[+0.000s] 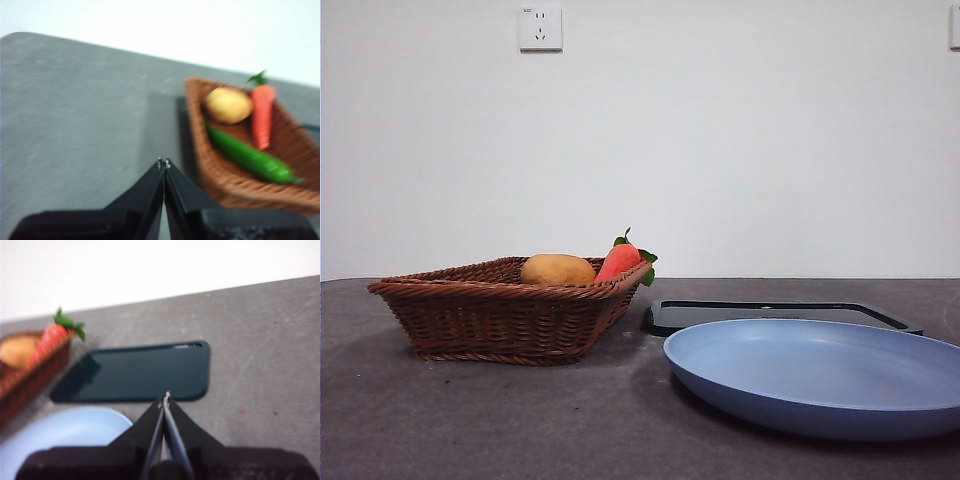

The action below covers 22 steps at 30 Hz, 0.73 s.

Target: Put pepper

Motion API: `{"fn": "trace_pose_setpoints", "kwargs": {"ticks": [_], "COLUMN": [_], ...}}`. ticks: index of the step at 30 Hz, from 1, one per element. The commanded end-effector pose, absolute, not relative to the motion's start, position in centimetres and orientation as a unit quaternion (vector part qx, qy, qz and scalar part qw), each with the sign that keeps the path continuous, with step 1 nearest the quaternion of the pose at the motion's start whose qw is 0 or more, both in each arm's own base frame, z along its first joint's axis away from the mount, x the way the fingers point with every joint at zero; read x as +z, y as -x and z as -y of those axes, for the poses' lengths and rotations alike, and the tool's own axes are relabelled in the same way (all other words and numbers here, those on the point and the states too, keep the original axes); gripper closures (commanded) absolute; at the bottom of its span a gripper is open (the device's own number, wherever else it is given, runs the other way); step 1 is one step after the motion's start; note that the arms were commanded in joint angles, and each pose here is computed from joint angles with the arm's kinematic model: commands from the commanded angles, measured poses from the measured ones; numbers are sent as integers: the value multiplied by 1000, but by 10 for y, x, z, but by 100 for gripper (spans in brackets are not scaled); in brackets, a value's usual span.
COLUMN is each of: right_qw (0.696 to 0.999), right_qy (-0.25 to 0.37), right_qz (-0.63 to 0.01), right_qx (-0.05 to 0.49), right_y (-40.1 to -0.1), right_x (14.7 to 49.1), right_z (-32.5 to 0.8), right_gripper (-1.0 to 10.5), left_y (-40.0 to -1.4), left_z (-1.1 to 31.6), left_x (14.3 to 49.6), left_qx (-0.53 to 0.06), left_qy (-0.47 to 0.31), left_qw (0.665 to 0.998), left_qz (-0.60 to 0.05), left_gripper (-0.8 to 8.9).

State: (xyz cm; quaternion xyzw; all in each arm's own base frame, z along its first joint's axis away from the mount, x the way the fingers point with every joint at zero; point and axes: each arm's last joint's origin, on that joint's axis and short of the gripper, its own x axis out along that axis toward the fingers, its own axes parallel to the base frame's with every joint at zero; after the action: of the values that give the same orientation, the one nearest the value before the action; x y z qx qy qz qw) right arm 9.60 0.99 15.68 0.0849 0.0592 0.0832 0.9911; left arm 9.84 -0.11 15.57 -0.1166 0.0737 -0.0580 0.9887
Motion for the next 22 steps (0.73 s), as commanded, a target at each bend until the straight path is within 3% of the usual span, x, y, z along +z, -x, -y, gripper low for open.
{"fn": "trace_pose_setpoints", "kwargs": {"ticks": [1,8,12,22], "right_qw": [980,975,976,961], "right_qy": [-175,-201,-193,-105], "right_qz": [-39,-8,-23,-199], "right_qx": [83,90,102,161], "right_y": [-95,-91,-91,-106], "right_x": [165,203,235,303], "right_z": [-10,-10,-11,-16], "right_gripper": [941,941,941,941], "left_y": [-98,-94,-96,-118], "left_z": [2,3,4,10], "left_x": [160,193,218,271], "left_qx": [-72,-83,-106,-229], "left_qy": [169,178,173,123], "left_qw": [981,978,975,951], "left_qz": [-62,-70,-86,-168], "left_gripper": [807,807,807,807]}}
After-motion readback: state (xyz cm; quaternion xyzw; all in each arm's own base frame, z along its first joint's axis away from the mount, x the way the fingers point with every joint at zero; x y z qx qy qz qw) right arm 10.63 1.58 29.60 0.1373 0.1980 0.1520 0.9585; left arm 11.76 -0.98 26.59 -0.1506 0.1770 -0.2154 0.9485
